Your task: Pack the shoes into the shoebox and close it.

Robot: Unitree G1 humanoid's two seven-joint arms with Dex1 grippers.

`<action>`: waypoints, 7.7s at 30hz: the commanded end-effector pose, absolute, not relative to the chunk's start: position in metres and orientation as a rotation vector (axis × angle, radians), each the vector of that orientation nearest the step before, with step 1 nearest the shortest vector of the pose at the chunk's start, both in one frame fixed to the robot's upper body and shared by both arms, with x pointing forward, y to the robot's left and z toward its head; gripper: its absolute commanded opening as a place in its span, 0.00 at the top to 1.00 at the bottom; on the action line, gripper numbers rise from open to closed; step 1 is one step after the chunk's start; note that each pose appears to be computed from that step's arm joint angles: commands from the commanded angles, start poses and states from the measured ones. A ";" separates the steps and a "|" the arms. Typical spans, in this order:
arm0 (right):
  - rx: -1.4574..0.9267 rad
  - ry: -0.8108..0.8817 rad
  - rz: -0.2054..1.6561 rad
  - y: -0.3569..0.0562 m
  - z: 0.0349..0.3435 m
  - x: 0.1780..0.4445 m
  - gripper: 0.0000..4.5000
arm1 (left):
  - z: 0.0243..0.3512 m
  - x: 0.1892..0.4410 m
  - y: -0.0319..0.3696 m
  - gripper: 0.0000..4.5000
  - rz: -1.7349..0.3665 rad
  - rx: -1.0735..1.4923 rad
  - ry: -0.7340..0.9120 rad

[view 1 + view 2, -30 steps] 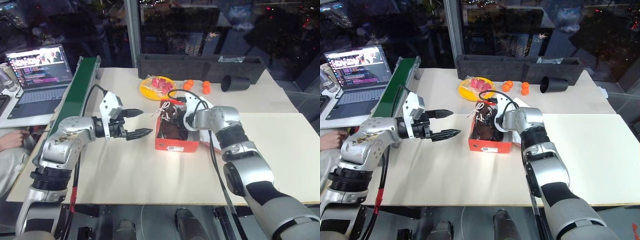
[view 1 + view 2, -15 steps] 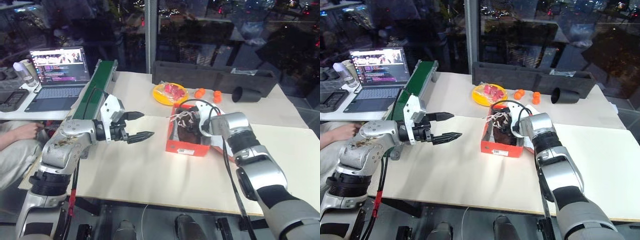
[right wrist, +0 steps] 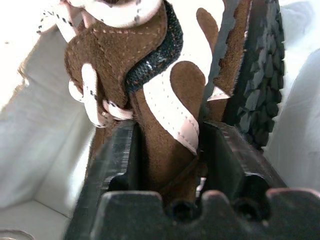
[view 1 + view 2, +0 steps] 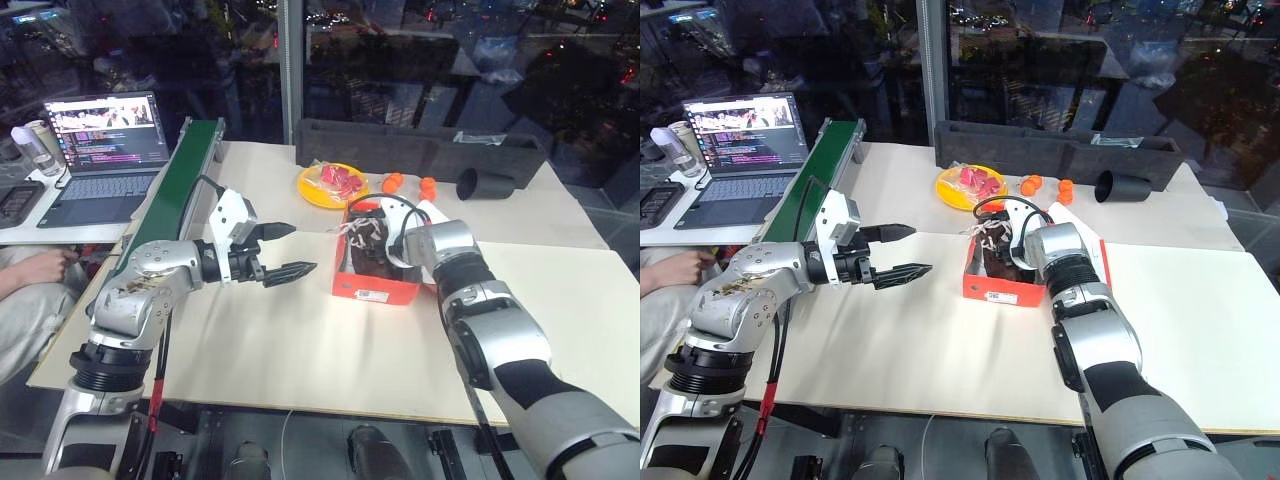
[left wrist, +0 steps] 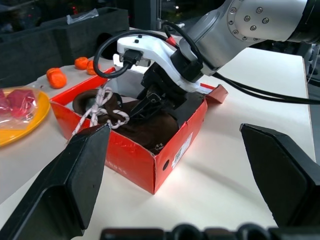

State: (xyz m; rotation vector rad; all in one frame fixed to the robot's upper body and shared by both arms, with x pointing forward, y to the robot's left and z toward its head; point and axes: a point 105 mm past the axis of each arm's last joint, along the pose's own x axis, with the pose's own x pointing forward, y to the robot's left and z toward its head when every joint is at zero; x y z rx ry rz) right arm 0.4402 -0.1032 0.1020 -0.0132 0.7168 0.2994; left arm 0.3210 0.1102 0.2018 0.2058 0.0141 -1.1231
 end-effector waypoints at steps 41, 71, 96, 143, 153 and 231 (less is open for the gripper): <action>0.259 0.432 0.149 -0.130 0.165 0.419 0.99 | 0.219 0.316 0.105 0.00 -1.166 0.238 -0.009; 0.117 0.314 0.054 -0.163 0.178 0.411 0.43 | 0.219 0.316 0.103 0.00 -1.157 0.221 0.001; 0.156 0.320 0.217 -0.112 0.153 0.443 0.99 | 0.221 0.319 0.103 0.00 -1.149 0.224 0.001; 0.530 0.167 0.393 -0.111 0.243 0.362 0.99 | 0.207 0.329 0.102 0.00 -1.187 0.267 0.017; 0.434 0.313 0.004 -0.227 0.148 0.274 0.99 | 0.192 0.337 0.102 0.00 -1.204 0.292 0.022; 0.117 0.487 0.511 -0.071 0.086 0.422 0.99 | 0.211 0.328 0.112 0.00 -1.099 0.299 -0.011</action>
